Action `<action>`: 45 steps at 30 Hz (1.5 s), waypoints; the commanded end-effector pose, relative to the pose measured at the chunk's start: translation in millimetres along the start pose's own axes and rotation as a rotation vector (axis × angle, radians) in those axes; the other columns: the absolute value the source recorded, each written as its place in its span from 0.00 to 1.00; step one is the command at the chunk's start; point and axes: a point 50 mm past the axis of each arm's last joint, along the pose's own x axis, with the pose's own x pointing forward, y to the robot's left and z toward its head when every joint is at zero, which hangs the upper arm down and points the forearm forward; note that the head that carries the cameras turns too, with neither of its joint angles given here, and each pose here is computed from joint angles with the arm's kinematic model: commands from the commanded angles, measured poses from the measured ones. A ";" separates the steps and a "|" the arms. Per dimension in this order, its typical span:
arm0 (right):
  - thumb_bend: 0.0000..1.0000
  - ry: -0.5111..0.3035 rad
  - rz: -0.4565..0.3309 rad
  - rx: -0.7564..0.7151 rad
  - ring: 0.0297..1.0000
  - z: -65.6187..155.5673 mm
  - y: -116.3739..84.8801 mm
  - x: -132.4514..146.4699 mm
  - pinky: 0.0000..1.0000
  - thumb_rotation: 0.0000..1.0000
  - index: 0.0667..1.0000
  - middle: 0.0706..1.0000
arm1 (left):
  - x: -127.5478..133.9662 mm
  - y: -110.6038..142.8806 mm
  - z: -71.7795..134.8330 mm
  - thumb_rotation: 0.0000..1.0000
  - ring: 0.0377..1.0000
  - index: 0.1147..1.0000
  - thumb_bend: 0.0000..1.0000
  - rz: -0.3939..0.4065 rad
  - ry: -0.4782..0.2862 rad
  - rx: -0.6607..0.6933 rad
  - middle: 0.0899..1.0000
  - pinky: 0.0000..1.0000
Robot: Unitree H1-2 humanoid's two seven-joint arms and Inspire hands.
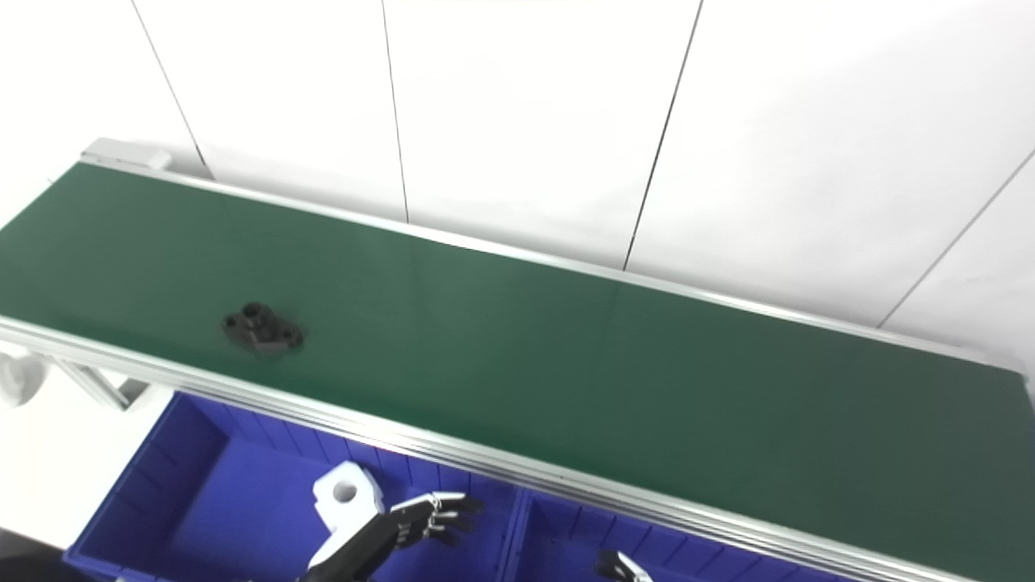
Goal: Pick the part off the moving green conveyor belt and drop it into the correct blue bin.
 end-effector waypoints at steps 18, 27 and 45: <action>0.59 -0.136 -0.061 0.011 0.71 20.5 -13.2 14.6 0.59 0.26 0.79 0.75 | 4.5 1.8 4.0 0.20 0.77 0.77 0.78 0.018 -0.045 0.029 0.82 0.71; 0.59 -0.328 -0.130 0.033 0.71 67.3 -41.4 42.4 0.60 0.19 0.79 0.75 | 4.2 2.3 3.6 0.18 0.77 0.77 0.79 0.026 -0.044 0.018 0.82 0.71; 0.60 -0.527 -0.189 -0.083 0.67 133.5 -62.8 80.0 0.57 0.28 0.76 0.73 | -2.5 15.3 6.9 0.19 0.79 0.81 0.73 0.019 -0.048 0.011 0.86 0.73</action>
